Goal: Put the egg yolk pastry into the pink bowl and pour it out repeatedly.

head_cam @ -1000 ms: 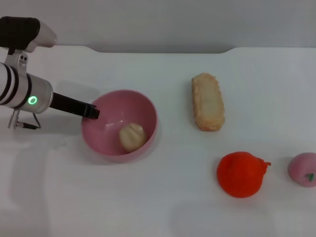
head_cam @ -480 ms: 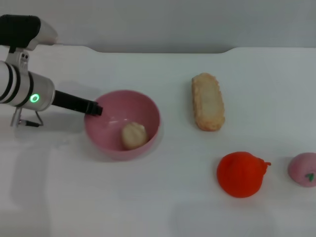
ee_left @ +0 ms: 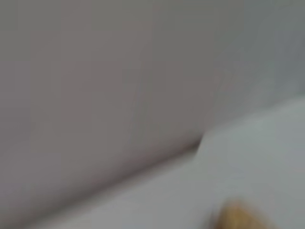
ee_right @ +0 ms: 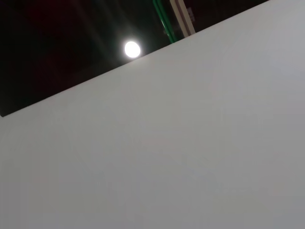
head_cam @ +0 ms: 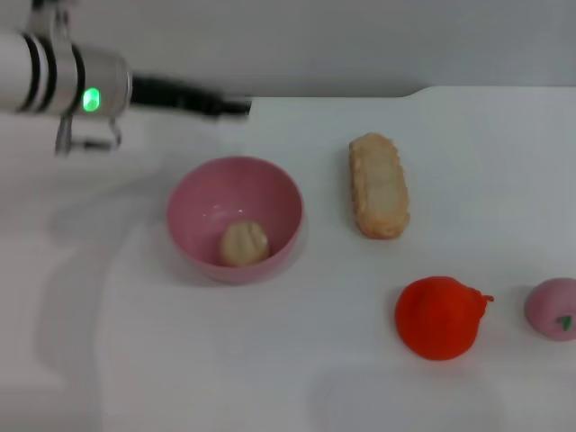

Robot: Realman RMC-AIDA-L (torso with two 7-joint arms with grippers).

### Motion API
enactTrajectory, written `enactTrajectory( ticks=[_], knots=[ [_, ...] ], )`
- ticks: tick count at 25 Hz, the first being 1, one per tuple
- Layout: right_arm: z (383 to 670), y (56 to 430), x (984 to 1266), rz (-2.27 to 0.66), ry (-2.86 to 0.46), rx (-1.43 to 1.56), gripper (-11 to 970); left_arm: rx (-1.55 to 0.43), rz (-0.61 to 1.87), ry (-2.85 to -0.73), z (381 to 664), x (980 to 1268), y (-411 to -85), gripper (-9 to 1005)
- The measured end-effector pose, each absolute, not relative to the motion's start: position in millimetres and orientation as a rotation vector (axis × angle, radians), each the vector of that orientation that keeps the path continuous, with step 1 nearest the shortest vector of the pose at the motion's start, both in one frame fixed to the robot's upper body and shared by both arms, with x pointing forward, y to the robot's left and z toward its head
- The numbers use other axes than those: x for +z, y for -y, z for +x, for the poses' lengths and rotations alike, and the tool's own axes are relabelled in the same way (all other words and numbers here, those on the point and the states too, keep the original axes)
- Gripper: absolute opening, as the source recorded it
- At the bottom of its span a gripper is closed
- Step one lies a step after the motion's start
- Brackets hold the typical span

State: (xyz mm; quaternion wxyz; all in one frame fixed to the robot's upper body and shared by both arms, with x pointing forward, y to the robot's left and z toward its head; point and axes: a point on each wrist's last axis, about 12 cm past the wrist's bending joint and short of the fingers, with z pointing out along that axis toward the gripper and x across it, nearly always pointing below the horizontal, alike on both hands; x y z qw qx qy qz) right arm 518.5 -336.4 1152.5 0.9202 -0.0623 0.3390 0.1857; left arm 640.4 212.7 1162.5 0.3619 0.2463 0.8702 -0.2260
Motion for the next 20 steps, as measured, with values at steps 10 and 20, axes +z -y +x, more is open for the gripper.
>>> enactTrajectory(
  ticks=[10,20],
  knots=[
    [515,339,1147,-0.103,-0.714,0.376,523,-0.705,0.324,-1.412,638,1195,-242,754],
    [508,367,1124,0.057,-0.809,0.143,523,-0.109,0.193,-1.100,573,1103,-288,804]
  ],
)
